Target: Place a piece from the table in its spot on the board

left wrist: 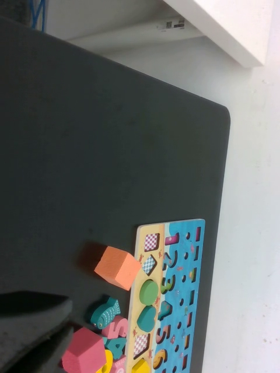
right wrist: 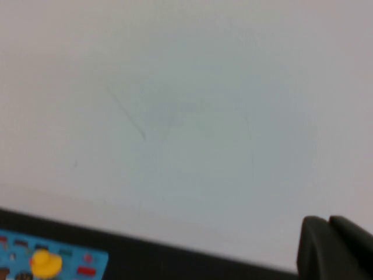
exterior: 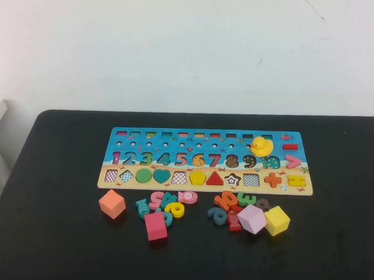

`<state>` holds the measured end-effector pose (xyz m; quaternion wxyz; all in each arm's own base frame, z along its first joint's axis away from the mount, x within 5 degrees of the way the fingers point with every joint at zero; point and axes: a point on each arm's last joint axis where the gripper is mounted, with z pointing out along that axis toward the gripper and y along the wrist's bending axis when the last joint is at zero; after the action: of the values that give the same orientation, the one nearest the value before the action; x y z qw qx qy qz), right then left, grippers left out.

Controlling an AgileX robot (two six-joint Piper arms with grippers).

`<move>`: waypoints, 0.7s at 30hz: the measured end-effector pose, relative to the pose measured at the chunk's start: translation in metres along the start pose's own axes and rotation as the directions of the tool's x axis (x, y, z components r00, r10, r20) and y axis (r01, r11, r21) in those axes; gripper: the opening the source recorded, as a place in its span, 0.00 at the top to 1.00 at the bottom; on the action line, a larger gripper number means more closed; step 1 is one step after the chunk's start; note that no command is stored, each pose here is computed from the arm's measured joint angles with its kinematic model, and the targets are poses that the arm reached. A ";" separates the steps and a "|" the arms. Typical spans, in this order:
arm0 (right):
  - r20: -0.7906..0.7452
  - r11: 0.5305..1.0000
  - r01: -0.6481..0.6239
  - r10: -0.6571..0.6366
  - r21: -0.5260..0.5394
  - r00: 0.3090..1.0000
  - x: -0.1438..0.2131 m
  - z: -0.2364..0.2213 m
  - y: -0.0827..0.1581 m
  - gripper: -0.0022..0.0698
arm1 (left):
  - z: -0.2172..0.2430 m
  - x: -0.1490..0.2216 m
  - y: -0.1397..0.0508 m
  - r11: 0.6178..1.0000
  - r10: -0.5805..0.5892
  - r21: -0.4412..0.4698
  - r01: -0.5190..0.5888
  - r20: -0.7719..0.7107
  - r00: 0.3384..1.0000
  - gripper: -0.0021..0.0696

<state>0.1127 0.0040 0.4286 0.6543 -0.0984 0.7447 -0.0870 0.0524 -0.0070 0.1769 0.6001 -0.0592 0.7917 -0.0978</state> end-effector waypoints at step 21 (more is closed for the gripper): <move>0.169 0.974 -0.170 0.144 0.148 0.975 0.188 -0.032 0.038 0.94 | 0.000 0.000 0.000 1.000 0.000 0.000 0.000 0.000 1.000 0.97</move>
<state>0.0567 -0.0082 0.2432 0.7214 0.0077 0.6870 -0.0867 0.0524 -0.0070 0.1769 0.6001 -0.0592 0.7917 -0.0978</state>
